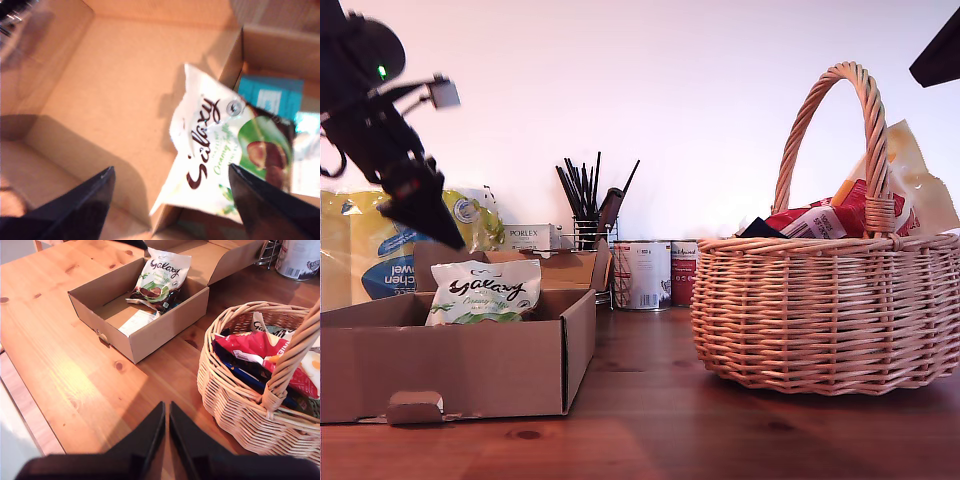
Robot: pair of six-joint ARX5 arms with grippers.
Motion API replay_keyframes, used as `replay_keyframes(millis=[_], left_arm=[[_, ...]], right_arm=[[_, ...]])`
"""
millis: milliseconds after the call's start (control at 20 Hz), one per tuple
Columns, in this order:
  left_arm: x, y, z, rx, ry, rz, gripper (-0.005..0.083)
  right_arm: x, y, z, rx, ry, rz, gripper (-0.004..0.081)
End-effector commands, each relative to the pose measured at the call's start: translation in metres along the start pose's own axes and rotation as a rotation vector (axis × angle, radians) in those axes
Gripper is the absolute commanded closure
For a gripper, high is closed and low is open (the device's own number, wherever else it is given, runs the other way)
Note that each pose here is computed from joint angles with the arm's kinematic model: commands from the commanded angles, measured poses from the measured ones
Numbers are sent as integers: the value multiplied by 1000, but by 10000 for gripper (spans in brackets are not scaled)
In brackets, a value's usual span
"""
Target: Move the bags of Easter eggs from the cardboard box on the left into the woven basket on the right side.
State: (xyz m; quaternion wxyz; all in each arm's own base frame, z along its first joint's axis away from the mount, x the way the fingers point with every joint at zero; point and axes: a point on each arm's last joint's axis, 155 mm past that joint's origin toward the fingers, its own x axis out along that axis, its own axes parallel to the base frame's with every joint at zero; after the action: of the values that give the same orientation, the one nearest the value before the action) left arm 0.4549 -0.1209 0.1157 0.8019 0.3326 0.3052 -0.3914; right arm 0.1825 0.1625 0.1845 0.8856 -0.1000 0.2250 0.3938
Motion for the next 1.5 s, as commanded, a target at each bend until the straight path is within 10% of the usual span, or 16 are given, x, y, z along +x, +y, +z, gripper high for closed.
replay_keyframes(millis=[0, 1450], left_arm=[[19, -10, -7, 6, 15, -36, 117], [41, -89, -26, 18, 279, -243, 219]], right_arm=[[-1, 1, 5, -7, -14, 1, 783], [-1, 0, 5, -7, -16, 0, 783]])
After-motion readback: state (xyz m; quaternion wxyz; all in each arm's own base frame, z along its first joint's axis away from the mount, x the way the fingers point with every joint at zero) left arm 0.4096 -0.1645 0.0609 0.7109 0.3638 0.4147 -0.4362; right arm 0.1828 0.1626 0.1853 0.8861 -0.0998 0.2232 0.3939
